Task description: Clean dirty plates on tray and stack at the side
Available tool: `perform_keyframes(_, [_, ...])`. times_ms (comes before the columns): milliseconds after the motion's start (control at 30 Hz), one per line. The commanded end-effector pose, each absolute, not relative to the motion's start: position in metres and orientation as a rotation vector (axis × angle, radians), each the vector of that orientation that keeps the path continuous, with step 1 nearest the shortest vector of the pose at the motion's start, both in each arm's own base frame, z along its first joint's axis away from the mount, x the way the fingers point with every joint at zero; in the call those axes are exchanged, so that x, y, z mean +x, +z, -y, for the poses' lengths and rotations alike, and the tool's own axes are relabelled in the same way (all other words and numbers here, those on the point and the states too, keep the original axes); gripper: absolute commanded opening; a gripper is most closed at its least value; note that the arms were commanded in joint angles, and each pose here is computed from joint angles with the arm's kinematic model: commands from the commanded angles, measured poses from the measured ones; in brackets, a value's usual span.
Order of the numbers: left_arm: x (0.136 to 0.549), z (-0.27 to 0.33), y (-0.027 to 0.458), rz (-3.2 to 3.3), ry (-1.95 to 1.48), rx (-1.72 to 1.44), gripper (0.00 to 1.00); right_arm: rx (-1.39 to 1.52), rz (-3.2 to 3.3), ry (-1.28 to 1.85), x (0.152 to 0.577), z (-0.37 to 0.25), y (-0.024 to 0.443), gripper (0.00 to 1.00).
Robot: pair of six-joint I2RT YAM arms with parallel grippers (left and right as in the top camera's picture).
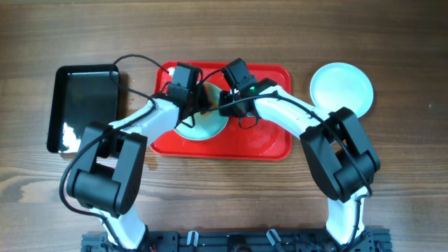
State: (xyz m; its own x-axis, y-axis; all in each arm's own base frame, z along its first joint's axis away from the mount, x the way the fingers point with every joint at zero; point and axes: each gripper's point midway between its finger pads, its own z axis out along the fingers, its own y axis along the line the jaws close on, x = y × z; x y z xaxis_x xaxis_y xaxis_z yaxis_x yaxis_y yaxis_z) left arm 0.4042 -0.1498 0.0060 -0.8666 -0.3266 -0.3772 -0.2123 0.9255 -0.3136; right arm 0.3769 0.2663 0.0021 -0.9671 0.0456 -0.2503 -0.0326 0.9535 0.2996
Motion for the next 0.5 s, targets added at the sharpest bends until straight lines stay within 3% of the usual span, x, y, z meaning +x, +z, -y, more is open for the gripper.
perform_keyframes(0, [0.382, 0.085, -0.018, -2.712, 0.001, -0.531, 0.04, 0.044, -2.885, 0.307, 0.372, -0.246, -0.020, 0.04])
perform_keyframes(233, [0.360, 0.041, -0.010, -2.742, 0.223, -0.613, 0.04, 0.045, -2.885, 0.307, 0.373, -0.246, -0.020, 0.04])
perform_keyframes(467, [0.372, 0.037, 0.062, -2.565, 0.159, -0.615, 0.04, 0.046, -2.884, 0.308, 0.373, -0.246, -0.020, 0.04])
